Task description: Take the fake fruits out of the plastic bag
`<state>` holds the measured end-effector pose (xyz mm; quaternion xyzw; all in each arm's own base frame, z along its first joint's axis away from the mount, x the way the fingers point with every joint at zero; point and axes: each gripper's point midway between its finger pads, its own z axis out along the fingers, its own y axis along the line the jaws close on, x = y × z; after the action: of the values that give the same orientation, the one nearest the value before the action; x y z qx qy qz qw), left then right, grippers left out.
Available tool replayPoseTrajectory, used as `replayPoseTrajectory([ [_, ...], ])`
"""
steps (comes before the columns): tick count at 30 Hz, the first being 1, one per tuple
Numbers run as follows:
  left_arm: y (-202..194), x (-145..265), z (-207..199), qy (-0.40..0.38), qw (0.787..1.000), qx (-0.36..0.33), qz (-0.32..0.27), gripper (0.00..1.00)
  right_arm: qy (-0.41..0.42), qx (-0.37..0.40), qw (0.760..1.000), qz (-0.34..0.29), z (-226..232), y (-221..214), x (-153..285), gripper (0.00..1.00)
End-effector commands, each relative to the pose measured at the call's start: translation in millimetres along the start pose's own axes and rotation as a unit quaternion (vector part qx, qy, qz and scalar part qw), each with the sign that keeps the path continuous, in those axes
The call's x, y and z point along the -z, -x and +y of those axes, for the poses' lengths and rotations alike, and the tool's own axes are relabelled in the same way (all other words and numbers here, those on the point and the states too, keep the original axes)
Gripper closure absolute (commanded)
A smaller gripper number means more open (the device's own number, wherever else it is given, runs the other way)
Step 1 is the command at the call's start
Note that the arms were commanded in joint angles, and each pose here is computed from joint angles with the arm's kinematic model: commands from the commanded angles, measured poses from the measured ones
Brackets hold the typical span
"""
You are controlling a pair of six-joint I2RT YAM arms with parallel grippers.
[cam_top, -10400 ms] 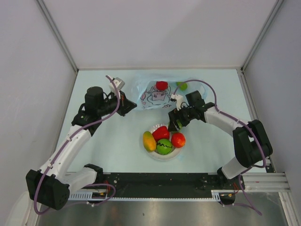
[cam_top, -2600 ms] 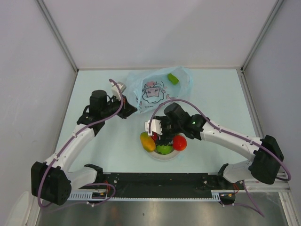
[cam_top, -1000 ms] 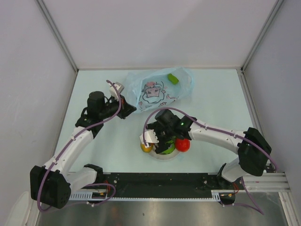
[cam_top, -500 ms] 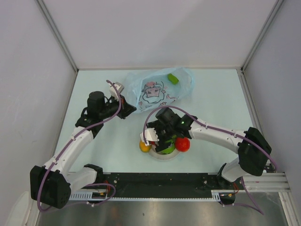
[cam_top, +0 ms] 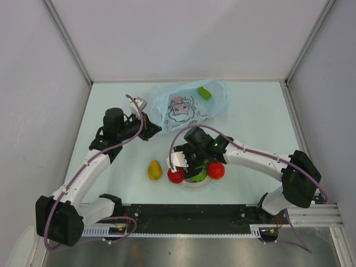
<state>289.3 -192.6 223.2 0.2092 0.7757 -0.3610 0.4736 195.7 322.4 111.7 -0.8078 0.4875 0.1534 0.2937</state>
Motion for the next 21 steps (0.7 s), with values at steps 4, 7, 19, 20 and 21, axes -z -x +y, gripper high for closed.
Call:
replayPoseTrajectory([
  [4,20,7,-7,-0.008,0.999,-0.018,-0.030,1.00,-0.016,0.005,1.000,-0.025,-9,20,18,0.28],
  [7,16,8,-6,-0.005,0.999,-0.018,-0.027,1.00,-0.006,0.007,1.000,-0.026,-3,21,19,0.36],
  [19,2,56,52,0.185,0.983,0.002,0.012,0.67,-0.050,-0.035,0.997,-0.044,-11,36,43,0.26],
  [20,10,63,50,0.183,0.982,-0.036,0.012,0.61,-0.065,-0.041,0.996,-0.051,-17,39,46,0.25],
  [21,4,69,47,0.182,0.982,-0.040,0.028,0.53,-0.079,-0.073,0.993,-0.053,-20,40,49,0.23],
])
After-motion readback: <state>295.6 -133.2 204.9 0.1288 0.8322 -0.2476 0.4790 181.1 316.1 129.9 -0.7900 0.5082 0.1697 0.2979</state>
